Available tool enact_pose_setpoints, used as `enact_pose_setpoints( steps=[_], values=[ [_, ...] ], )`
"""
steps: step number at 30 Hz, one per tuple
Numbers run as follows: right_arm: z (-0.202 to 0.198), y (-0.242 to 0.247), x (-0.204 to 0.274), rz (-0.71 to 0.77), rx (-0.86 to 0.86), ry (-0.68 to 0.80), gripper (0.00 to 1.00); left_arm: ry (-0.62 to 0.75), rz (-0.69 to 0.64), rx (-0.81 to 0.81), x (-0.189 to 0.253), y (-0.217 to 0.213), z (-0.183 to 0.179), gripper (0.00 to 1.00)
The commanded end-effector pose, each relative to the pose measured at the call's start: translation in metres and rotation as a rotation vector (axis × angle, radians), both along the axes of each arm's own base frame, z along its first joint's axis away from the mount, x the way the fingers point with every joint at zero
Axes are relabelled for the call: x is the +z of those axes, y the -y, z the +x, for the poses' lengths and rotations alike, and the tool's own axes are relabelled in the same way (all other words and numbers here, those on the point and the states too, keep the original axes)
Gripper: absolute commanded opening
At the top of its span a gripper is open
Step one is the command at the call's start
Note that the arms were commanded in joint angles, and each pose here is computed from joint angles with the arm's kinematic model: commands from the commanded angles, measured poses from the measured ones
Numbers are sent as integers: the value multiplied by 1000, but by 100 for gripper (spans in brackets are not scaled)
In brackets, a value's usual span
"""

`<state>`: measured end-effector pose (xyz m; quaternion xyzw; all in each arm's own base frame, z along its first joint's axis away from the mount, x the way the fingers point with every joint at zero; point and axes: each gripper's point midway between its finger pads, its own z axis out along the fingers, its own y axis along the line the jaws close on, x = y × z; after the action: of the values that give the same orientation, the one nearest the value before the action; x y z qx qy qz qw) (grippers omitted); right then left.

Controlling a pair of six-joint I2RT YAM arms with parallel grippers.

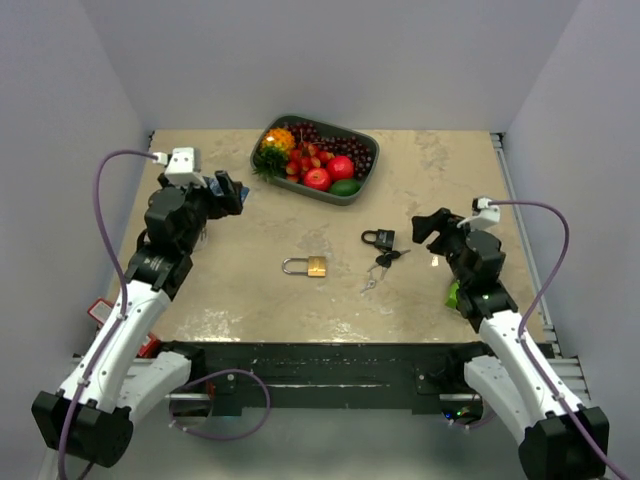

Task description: Unlock with the key

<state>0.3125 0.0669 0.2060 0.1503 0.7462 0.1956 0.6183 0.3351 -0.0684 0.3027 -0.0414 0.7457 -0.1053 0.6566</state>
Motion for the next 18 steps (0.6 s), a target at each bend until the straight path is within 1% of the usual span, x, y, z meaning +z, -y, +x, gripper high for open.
enact_pose_setpoints(
  steps=[1, 4, 5, 6, 7, 9, 10, 12, 13, 14, 18],
  values=[
    [-8, -27, 6, 52, 93, -41, 78, 57, -10, -128, 44, 34, 6, 93],
    [-15, -39, -1, 57, 107, -74, 77, 31, -42, -192, 50, 50, 11, 93],
    [-17, -42, -5, 57, 108, -86, 77, 35, -51, -243, 52, 59, 10, 93],
    [-22, -52, -9, 63, 119, -102, 76, 35, -54, -259, 51, 62, 10, 93],
    [-24, -56, -17, 61, 126, -124, 76, 20, -53, -268, 41, 64, 10, 92],
    [-32, -71, -26, 81, 156, -157, 74, 29, -49, -258, 33, 62, 12, 93],
    [-33, -72, -33, 82, 150, -174, 73, 13, -29, -248, 19, 59, 10, 93],
    [-41, -81, -52, 89, 162, -240, 72, -9, -3, -203, 8, 50, 10, 93],
    [-43, -81, -60, 85, 151, -259, 72, -8, 17, -204, 7, 48, 7, 93],
    [-45, -84, -68, 80, 154, -281, 72, 2, 24, -154, 9, 39, 9, 93],
    [-49, -94, -89, 50, 160, -338, 69, 46, 37, -127, 17, 31, 4, 94]
  ],
)
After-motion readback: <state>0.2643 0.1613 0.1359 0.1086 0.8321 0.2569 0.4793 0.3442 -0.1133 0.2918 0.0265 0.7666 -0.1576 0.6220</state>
